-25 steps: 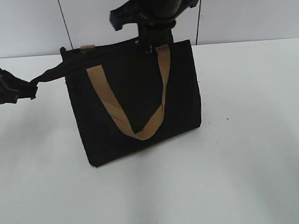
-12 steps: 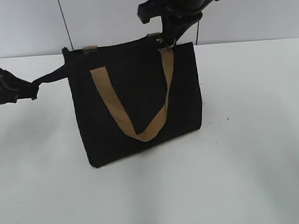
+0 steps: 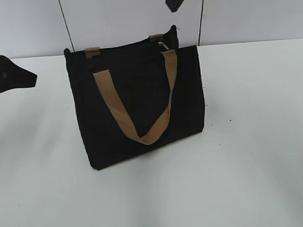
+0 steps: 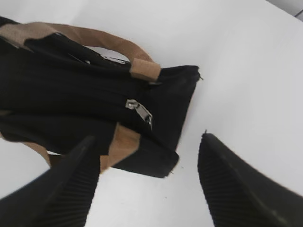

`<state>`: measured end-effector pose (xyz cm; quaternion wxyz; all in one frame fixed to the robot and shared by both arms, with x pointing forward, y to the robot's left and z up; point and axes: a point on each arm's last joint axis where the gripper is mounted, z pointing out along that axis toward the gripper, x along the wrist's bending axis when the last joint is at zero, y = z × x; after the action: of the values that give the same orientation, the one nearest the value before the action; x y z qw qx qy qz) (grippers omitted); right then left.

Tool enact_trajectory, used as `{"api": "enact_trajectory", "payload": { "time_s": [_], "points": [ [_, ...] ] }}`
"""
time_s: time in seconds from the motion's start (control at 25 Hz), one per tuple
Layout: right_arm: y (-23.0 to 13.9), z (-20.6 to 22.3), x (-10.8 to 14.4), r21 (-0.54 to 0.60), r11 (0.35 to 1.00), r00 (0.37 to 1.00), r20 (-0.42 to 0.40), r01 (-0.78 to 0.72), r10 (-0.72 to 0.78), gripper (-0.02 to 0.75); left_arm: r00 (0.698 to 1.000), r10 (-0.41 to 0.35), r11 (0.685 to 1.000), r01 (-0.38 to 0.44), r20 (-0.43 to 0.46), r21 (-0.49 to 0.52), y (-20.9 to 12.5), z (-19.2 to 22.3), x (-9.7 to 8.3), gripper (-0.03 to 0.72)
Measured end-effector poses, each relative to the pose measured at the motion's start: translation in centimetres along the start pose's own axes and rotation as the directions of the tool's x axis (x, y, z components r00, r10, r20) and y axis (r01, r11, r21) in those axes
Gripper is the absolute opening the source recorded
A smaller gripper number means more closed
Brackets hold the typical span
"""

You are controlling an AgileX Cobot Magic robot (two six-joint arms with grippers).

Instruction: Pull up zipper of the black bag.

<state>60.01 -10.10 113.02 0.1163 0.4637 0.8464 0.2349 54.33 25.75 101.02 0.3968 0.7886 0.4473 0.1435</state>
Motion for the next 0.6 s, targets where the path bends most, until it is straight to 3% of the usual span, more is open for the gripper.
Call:
{"api": "enact_trajectory", "payload": {
  "time_s": [0.12, 0.24, 0.36, 0.48, 0.6],
  "points": [
    [-0.4, -1.5, -0.6, 0.016, 0.999, 0.996, 0.076, 0.045, -0.046, 0.501, 0.998, -0.009, 1.0, 0.01, -0.058, 0.027, 1.1, -2.0, -0.2, 0.552],
    [-0.9, -3.1, -1.9, 0.018, 0.998, 0.974, 0.218, 0.06, -0.063, 0.503, 0.981, -0.026, 0.992, 0.05, -0.193, 0.118, 1.9, -4.3, 0.4, 0.529],
    [-2.2, -5.0, -3.4, 0.015, 0.999, 0.952, 0.304, 0.029, -0.033, 0.504, 0.928, -0.021, 0.971, 0.107, -0.371, 0.212, 2.6, -6.9, 1.3, 0.524],
    [-4.8, -7.4, -4.9, 0.002, 1.0, 0.939, 0.342, -0.031, 0.028, 0.504, 0.872, -0.051, 0.965, 0.168, -0.487, 0.2, 3.3, -9.5, 1.3, 0.524],
    [-8.1, -9.6, -5.8, -0.039, 0.996, 0.932, 0.351, -0.079, 0.088, 0.504, 0.857, -0.083, 0.975, 0.176, -0.509, 0.137, 3.6, -12.3, -0.3, 0.524]
  ]
}}
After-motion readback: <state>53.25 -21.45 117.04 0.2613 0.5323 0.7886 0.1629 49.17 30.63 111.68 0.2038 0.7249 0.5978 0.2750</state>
